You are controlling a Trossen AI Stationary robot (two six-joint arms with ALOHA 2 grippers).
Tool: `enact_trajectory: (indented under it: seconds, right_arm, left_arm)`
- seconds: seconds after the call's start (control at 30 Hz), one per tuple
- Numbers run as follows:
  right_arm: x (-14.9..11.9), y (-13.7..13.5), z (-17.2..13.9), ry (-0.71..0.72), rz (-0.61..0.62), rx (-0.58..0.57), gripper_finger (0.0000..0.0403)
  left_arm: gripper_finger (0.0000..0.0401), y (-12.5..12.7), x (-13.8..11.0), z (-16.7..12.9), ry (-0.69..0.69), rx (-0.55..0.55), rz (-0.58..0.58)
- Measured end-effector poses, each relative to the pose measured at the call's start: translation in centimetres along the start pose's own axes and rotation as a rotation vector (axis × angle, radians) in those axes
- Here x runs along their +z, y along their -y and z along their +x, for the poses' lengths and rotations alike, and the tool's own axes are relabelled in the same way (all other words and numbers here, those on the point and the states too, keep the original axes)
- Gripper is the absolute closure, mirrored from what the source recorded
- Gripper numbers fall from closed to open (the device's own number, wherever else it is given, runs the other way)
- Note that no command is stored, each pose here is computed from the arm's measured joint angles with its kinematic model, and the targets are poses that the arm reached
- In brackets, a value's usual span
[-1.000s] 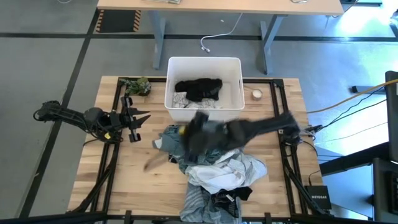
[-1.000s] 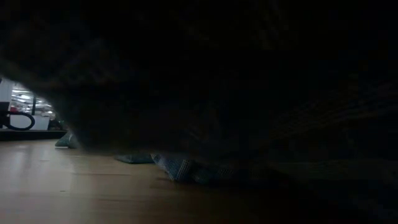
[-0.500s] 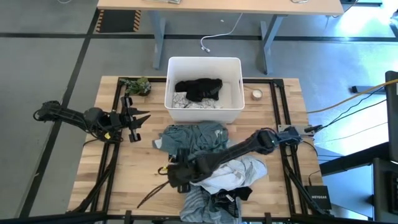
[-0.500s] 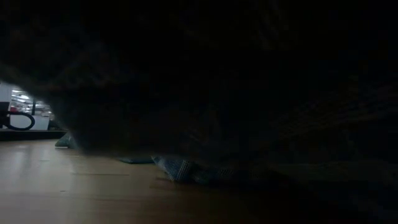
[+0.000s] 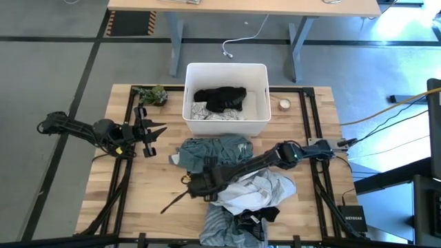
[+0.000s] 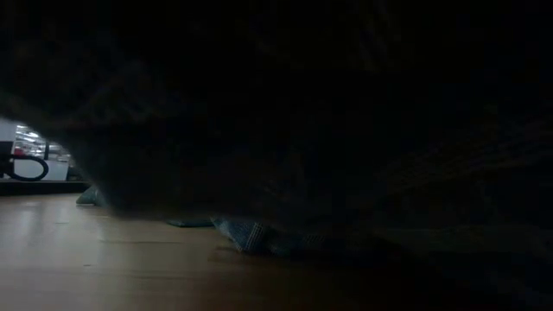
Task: Sort clothes
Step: Put the dark gray boxer into the white laundry bin
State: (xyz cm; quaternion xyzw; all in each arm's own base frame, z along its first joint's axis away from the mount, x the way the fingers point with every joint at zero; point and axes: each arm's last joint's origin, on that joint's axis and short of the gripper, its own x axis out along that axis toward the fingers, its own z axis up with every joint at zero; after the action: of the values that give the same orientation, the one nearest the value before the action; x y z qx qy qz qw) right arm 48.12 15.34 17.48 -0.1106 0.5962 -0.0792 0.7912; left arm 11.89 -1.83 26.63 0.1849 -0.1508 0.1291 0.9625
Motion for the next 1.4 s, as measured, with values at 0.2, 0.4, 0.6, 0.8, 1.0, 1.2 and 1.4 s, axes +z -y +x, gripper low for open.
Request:
enact_trajectory:
  seconds: [0.2, 0.4, 0.6, 0.8, 1.0, 1.2, 1.4]
  right_arm:
    - [-0.8, -0.5, 1.4, -0.09, -0.018, 0.011, 0.038]
    - [-2.7, -0.4, -1.5, -0.2, -0.016, -0.134, 0.038]
    - [-4.5, -1.0, -9.6, -0.073, 0.077, -0.217, 0.0394]
    - [-5.8, -0.9, -15.7, 0.155, 0.22, -0.294, 0.0393]
    - [-6.6, 0.6, -19.7, 0.378, 0.361, -0.423, 0.0392]
    - [-7.4, 4.4, -23.9, 0.614, 0.478, -0.624, 0.0388]
    - [-8.8, 8.6, -27.3, 0.665, 0.565, -0.644, 0.0392]
  left_arm:
    - [0.0345, 0.0, 0.0, 0.0, 0.001, 0.0, -0.003]
    - [0.0345, 0.0, 0.1, 0.0, 0.005, 0.003, -0.006]
    - [0.0345, 0.0, 0.0, 0.0, 0.002, 0.002, 0.003]
    - [0.0345, 0.0, 0.1, 0.0, 0.005, 0.003, -0.006]
    - [0.0345, -0.1, 0.1, 0.0, 0.01, 0.006, -0.004]
    - [0.0345, -0.1, 0.2, 0.0, 0.016, 0.009, 0.015]
    - [0.0345, -0.1, 0.2, 0.0, 0.02, 0.012, 0.012]
